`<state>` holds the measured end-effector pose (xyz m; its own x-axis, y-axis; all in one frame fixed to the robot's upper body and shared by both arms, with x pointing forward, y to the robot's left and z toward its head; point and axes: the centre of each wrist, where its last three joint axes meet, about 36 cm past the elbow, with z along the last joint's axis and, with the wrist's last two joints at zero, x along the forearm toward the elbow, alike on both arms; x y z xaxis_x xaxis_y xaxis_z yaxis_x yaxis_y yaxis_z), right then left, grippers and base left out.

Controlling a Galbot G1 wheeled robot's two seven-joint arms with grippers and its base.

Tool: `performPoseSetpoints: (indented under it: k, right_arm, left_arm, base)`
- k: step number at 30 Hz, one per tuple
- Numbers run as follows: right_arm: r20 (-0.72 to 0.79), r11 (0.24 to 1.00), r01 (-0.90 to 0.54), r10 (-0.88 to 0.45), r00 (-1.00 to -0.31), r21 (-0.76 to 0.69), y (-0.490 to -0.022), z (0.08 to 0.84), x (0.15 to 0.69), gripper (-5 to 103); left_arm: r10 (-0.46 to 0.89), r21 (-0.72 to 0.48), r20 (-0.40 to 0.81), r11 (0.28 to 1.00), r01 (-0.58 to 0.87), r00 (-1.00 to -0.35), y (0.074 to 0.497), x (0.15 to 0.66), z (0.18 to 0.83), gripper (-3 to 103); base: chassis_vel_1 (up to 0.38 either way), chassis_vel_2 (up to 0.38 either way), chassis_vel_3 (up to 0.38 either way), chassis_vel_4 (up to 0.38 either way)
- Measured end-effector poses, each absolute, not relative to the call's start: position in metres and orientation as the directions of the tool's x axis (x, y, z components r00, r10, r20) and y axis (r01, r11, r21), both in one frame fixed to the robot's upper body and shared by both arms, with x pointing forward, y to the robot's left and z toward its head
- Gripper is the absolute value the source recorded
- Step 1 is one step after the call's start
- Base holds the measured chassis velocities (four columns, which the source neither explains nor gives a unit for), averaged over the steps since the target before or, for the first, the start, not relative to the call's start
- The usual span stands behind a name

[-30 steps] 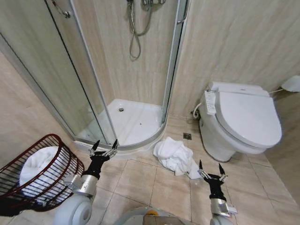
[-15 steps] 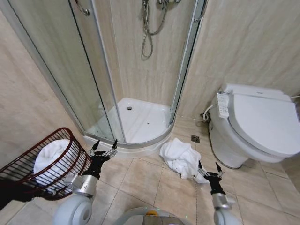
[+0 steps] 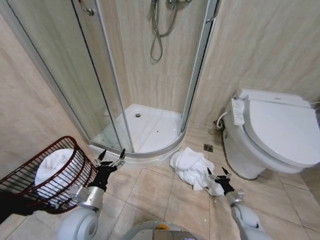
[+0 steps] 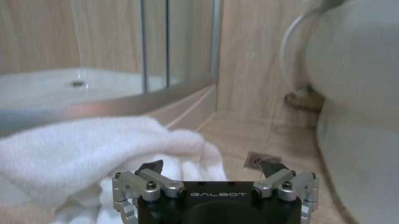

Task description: Discard the used towel into the hamper.

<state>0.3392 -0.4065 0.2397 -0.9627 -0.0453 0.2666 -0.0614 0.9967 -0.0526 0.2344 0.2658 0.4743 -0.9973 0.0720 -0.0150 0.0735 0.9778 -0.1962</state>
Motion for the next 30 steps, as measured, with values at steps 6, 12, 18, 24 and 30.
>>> performPoseSetpoints:
  k: [6, 12, 18, 24, 30]
  right_arm:
    - [0.323, 0.992, -0.093, -0.062, -0.944, -0.082, -0.399, 0.239, 0.353, 100]
    - [0.380, 0.982, -0.146, -0.089, -0.920, -0.123, -0.394, 0.238, 0.369, 100]
    - [0.426, 0.979, -0.169, -0.104, -0.899, -0.116, -0.399, 0.231, 0.388, 100]
    - [0.462, 0.974, -0.209, -0.148, -0.875, -0.084, -0.398, 0.227, 0.412, 100]
    - [0.525, 0.976, -0.206, -0.142, -0.839, -0.066, -0.384, 0.213, 0.429, 100]
  left_arm:
    - [0.072, -0.196, -0.015, 0.978, 0.073, -0.997, 0.266, 0.234, 0.474, 100]
    - [0.072, -0.196, -0.015, 0.978, 0.073, -0.997, 0.266, 0.234, 0.474, 100]
    - [0.072, -0.196, -0.015, 0.978, 0.073, -0.997, 0.266, 0.234, 0.474, 100]
    - [0.072, -0.196, -0.015, 0.978, 0.073, -0.997, 0.266, 0.234, 0.474, 100]
    - [0.072, -0.196, -0.015, 0.978, 0.073, -0.997, 0.266, 0.234, 0.474, 100]
  base:
    - [0.043, 0.037, 0.041, 0.059]
    - [0.009, 0.007, 0.007, 0.009]
    - [0.000, 0.000, 0.000, 0.000]
    - [0.000, 0.000, 0.000, 0.000]
    - [0.000, 0.000, 0.000, 0.000]
